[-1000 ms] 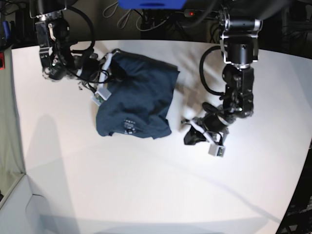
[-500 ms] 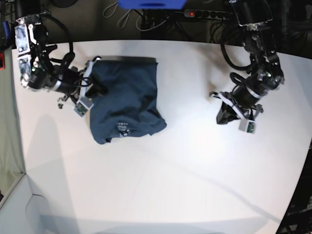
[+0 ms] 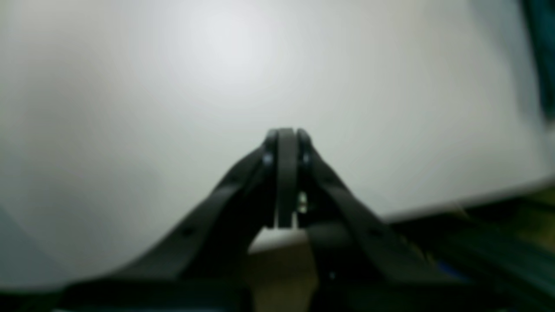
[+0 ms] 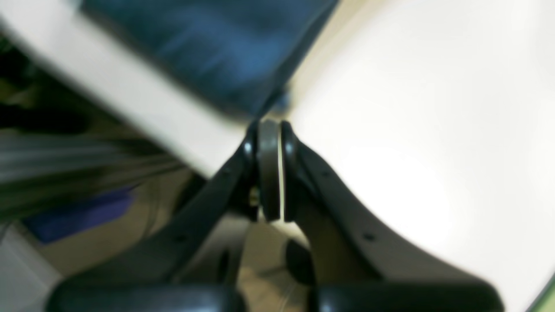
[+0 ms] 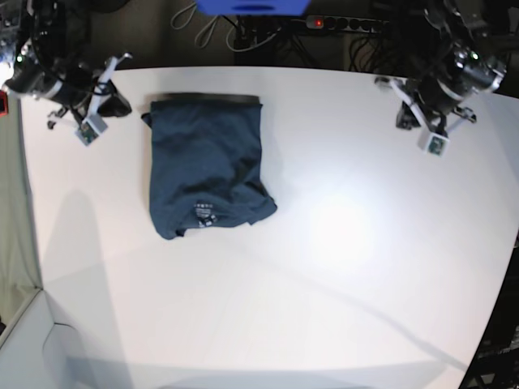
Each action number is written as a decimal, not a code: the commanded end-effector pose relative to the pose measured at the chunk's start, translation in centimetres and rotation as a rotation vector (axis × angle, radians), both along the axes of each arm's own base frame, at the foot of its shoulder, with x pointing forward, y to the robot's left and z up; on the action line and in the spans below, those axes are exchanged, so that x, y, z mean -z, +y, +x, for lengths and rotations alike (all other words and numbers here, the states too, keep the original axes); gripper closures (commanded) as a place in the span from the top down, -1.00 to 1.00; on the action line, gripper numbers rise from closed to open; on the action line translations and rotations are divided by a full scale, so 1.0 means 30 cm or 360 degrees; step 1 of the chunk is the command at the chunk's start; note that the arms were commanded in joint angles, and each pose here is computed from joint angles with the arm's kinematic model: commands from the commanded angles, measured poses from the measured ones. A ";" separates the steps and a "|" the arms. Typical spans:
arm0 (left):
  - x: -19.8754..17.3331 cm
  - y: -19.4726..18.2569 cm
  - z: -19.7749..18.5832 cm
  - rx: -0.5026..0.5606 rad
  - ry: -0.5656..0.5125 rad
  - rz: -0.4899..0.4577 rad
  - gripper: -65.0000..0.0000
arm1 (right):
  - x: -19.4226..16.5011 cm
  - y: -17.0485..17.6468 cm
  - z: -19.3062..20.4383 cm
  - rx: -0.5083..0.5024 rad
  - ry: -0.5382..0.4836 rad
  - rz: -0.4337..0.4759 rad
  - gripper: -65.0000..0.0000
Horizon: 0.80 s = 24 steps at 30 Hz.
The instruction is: Layout the t-shirt on the table in an organized manner, then fold the t-shirt properly
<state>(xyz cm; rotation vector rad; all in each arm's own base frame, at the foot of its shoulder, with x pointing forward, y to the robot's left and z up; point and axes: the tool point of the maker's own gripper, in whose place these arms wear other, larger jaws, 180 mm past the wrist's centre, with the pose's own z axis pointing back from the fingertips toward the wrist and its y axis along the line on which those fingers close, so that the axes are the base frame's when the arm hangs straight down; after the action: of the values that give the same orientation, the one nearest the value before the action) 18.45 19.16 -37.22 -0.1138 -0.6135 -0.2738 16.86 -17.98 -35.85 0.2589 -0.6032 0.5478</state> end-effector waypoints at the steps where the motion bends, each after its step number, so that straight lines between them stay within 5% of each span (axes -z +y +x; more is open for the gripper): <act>1: 0.003 0.000 -0.034 0.0008 0.0022 0.0002 -1.00 | -0.018 -0.037 -0.015 0.0008 -0.0017 -0.0038 -1.00; 9: 0.134 -0.005 -0.271 -0.0059 0.0259 -0.0100 -1.00 | 0.117 -0.089 -0.285 0.0066 0.0188 -0.0267 -1.00; 14: 0.348 -0.057 -0.412 -0.0098 0.0421 -0.0276 -1.00 | 0.242 -0.095 -0.392 0.0127 0.0263 -0.0408 -1.00; 24: 0.738 -0.185 -0.642 -0.0179 0.0754 -0.0475 -1.00 | 0.572 0.004 -0.610 0.0234 0.0631 -0.0141 -1.00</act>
<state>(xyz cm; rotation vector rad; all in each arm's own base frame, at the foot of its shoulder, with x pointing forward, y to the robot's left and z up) -1.33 13.33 -59.70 -0.4123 -0.1588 -0.0424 -1.54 -17.63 -53.41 0.2313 -0.1981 0.3620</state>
